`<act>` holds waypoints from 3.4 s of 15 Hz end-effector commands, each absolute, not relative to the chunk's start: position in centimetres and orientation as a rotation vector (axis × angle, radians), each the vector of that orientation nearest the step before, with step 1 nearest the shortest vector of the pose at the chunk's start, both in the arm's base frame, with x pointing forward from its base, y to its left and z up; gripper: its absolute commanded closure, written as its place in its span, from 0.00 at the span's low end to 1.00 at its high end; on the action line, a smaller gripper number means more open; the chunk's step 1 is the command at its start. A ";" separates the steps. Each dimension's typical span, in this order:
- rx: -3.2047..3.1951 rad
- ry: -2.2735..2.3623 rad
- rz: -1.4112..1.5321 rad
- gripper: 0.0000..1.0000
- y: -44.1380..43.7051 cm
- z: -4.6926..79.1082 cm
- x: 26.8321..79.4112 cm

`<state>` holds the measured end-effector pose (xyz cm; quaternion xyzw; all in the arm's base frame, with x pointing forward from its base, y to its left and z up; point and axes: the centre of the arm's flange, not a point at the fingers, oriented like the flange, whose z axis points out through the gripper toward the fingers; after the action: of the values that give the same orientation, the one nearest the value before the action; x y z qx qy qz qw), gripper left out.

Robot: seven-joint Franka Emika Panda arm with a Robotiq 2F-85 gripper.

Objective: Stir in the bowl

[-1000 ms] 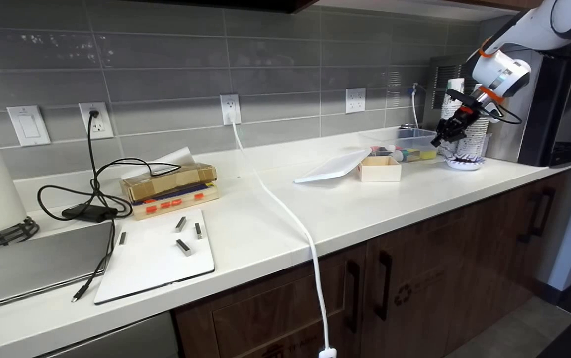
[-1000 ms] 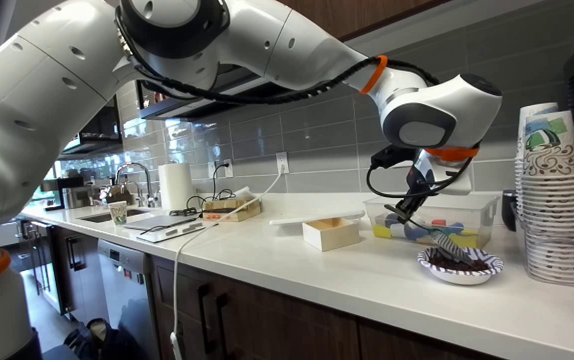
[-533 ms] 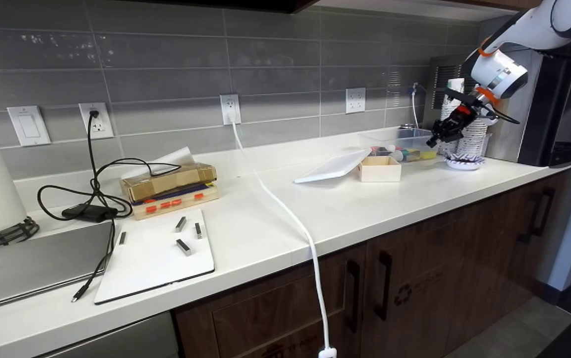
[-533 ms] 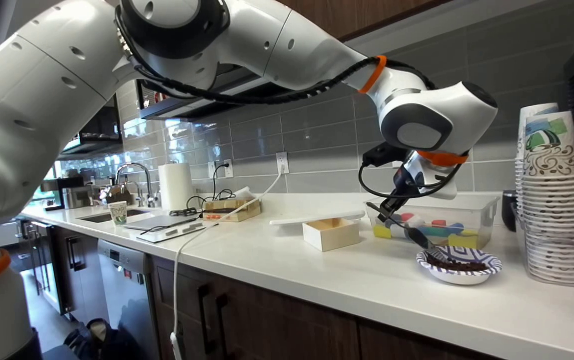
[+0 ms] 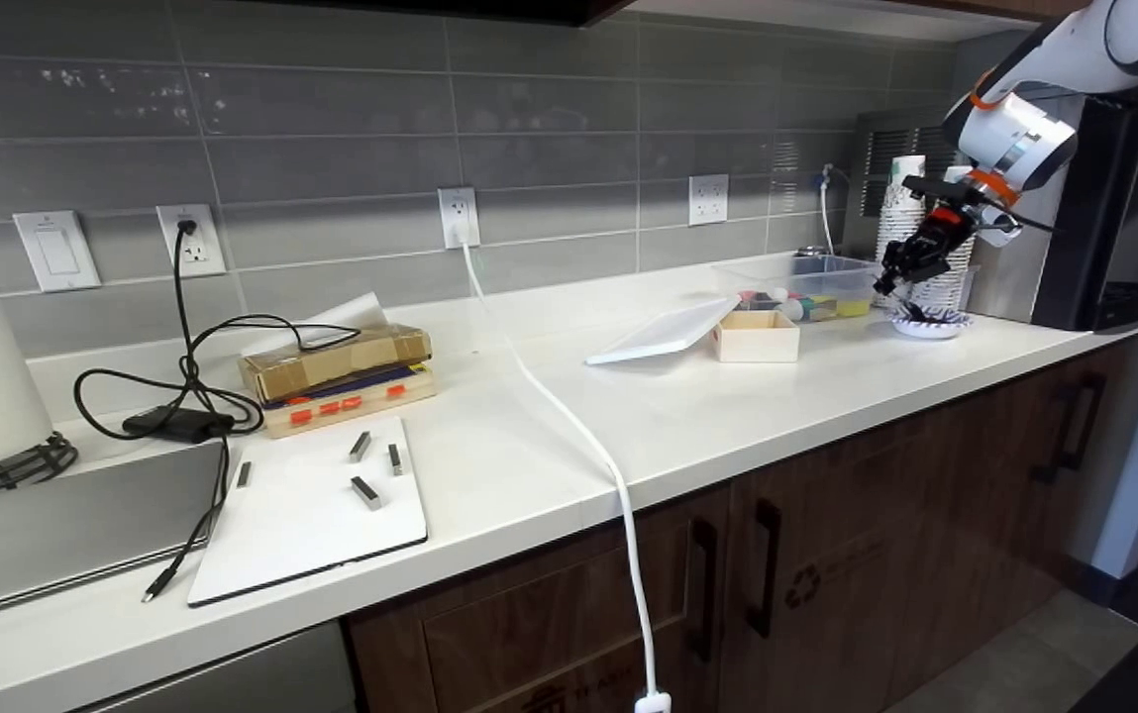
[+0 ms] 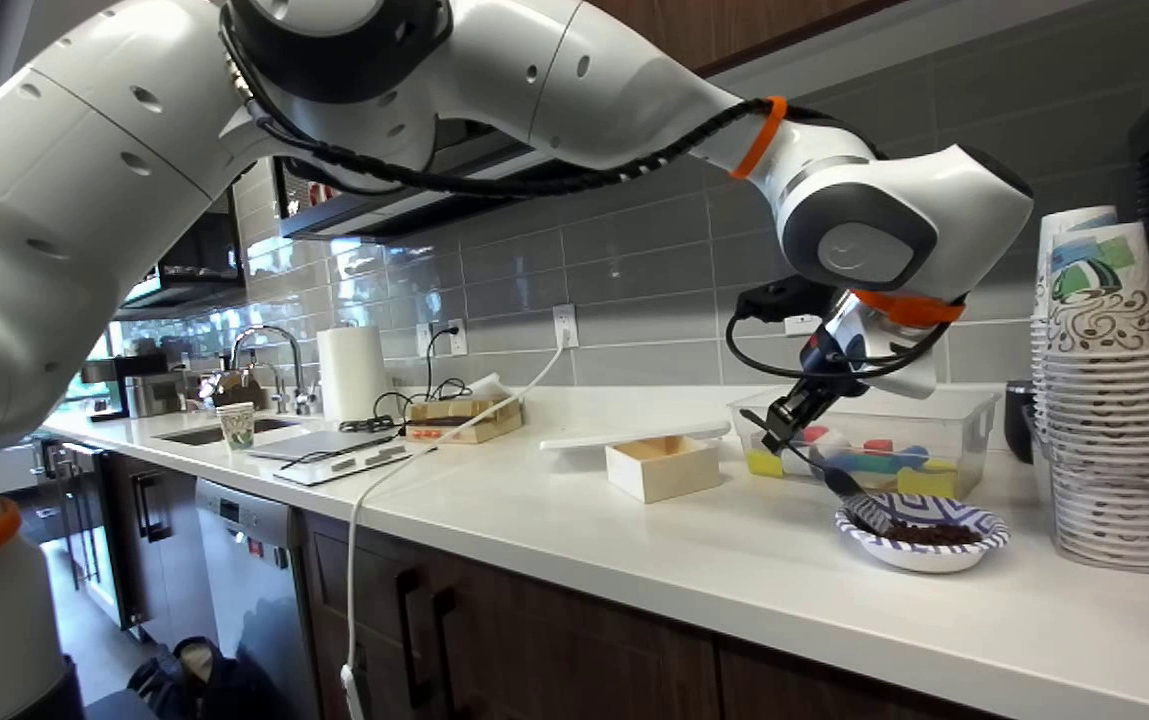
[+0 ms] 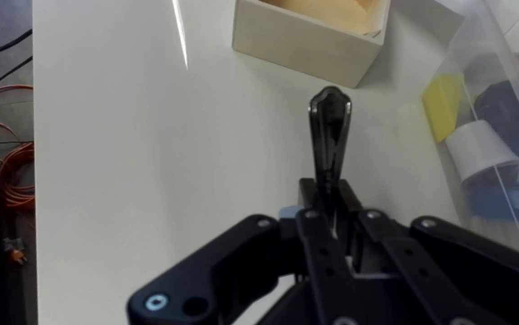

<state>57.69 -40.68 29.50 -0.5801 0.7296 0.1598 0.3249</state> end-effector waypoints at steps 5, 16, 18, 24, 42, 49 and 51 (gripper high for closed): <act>-1.535 2.045 0.287 0.97 -41.9 29.2 58.2; -1.652 1.886 0.211 0.97 -39.6 28.5 59.8; -1.655 1.864 0.294 0.97 -38.8 28.5 59.6; -1.624 1.900 0.477 0.97 -38.3 28.8 58.6; -1.620 2.053 0.121 0.97 -39.4 29.3 60.7; -1.716 2.167 0.015 0.97 -38.0 27.7 61.8; -1.742 2.187 0.016 0.97 -37.5 26.8 62.0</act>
<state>61.97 -38.61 27.66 -0.6128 0.7636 0.0127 0.2029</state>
